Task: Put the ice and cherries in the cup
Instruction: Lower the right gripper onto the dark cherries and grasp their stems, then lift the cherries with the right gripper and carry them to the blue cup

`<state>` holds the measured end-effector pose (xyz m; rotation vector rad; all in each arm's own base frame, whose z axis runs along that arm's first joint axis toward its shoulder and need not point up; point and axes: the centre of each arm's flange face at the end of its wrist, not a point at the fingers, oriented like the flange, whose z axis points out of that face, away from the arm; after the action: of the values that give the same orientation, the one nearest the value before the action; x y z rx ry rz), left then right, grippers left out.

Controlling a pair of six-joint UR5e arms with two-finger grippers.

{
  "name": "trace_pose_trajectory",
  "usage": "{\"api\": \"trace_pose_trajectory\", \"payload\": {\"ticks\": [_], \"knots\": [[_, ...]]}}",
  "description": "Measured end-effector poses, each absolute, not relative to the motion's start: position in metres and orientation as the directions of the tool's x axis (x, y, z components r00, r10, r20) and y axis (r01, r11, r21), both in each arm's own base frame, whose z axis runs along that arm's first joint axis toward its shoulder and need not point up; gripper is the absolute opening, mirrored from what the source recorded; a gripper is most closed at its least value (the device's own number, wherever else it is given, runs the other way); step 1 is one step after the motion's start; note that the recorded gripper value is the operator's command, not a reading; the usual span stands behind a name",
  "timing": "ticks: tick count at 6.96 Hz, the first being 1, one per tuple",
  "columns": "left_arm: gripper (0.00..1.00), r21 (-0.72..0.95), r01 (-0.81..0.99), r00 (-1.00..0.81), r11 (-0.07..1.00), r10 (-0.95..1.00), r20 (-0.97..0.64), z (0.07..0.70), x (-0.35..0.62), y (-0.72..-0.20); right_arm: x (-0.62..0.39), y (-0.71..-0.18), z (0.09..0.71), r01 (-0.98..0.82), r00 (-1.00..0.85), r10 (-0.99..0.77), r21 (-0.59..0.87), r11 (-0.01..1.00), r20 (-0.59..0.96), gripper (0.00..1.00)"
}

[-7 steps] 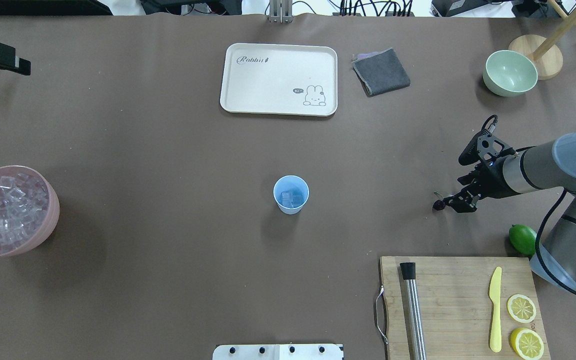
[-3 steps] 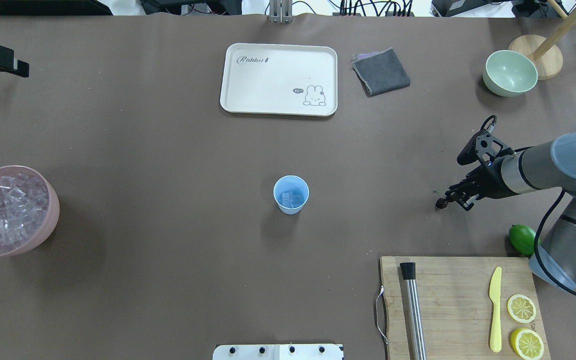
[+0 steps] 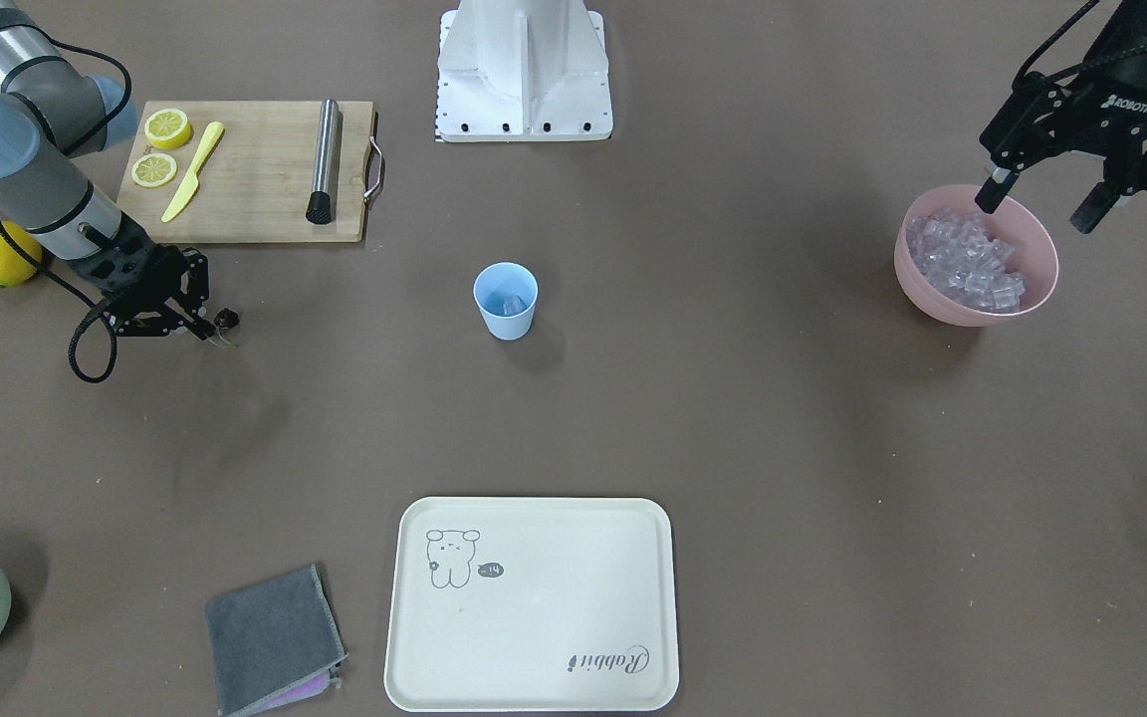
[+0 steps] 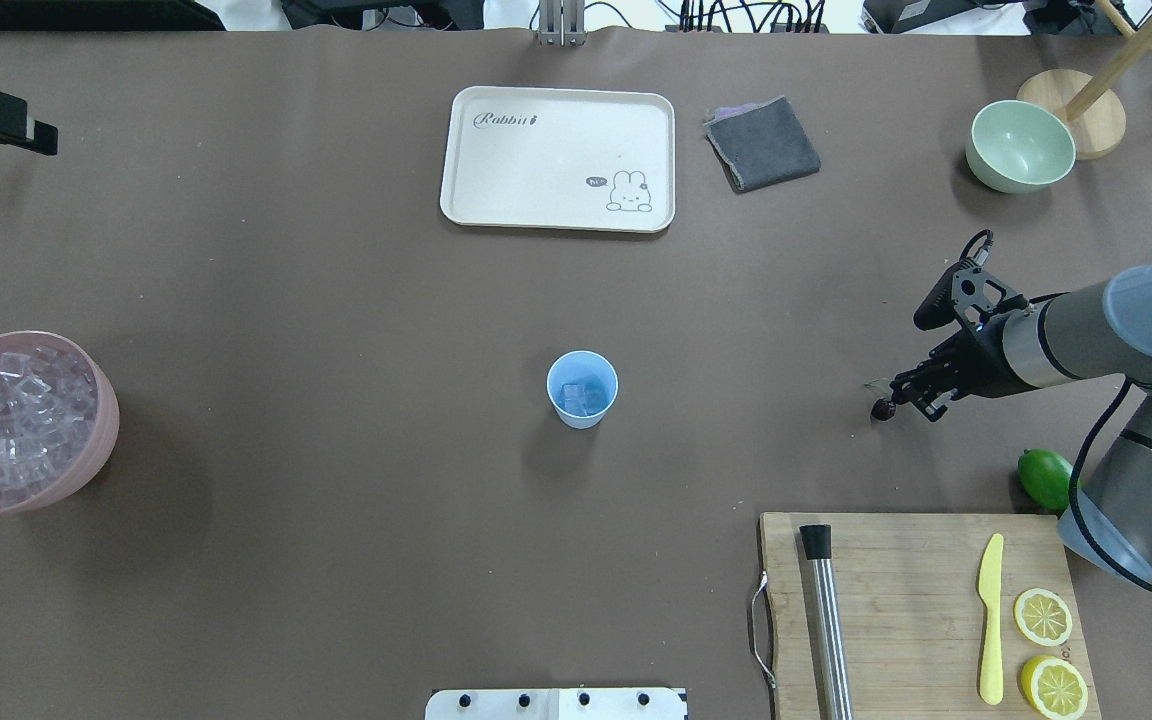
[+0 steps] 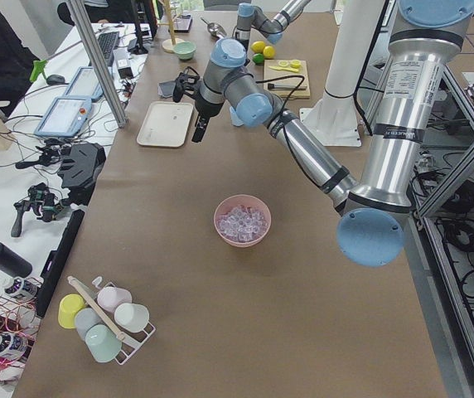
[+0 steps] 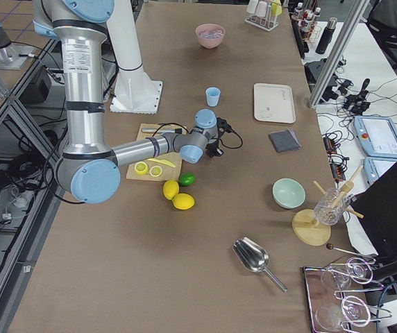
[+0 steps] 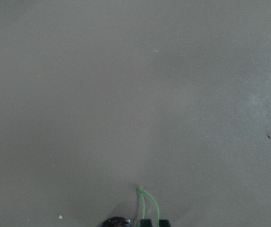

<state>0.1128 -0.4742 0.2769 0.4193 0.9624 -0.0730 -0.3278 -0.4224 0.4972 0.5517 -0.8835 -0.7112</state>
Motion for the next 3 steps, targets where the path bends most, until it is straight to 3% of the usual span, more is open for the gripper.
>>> {"api": "trace_pose_trajectory", "payload": {"ticks": [3], "knots": [[0.98, 0.313, 0.244, 0.577, 0.918, 0.122, -0.808, 0.278, 0.113, -0.475, -0.311, -0.433, 0.475, 0.294, 0.398, -0.75, 0.701, 0.65, 0.528, 0.0]]}}
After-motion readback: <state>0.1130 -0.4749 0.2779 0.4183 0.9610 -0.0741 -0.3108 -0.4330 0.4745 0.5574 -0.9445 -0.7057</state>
